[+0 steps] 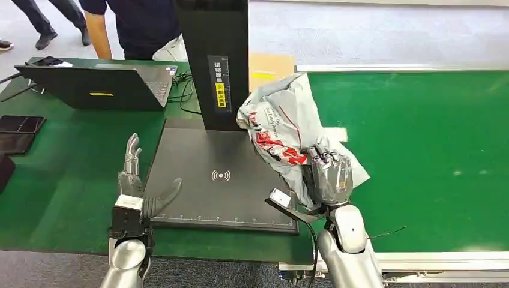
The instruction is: Moved the parcel from conveyor to table for the left to box.
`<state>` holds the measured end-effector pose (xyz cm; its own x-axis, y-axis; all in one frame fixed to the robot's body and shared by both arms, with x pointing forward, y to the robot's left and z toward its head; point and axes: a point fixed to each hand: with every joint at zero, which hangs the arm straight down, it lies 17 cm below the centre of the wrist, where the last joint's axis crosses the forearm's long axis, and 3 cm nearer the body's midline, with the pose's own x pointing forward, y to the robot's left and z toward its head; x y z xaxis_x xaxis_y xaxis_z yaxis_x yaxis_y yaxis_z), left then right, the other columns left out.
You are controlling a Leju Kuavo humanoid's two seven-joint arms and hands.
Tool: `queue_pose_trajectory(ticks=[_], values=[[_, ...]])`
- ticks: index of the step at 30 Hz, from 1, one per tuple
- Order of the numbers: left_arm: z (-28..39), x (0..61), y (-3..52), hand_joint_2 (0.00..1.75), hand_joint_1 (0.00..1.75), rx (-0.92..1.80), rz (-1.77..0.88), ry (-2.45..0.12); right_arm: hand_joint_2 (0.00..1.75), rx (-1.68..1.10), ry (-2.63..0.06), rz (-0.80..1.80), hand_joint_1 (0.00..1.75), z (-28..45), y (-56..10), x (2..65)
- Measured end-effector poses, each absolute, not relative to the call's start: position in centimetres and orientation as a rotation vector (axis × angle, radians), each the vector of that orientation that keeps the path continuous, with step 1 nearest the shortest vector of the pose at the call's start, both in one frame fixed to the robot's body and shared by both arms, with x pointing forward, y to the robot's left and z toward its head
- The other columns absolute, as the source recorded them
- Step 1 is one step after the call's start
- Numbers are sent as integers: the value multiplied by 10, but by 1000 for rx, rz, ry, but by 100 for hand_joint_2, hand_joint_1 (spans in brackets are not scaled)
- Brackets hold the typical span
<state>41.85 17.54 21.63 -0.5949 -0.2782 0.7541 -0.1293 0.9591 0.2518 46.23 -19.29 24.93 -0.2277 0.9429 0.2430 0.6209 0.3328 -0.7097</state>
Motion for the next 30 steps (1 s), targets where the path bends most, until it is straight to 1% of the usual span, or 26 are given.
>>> queue_pose_trajectory(ticks=[13,20,30], values=[[215,419,176,175,0,287,-216,-2215,175,-1291,-1983,669,175,241,-171,468],[220,423,168,175,0,260,-217,-2230,175,-1062,-2027,680,175,217,-141,480],[223,429,157,175,0,224,-227,-2244,175,-851,-2040,907,175,181,-78,478]])
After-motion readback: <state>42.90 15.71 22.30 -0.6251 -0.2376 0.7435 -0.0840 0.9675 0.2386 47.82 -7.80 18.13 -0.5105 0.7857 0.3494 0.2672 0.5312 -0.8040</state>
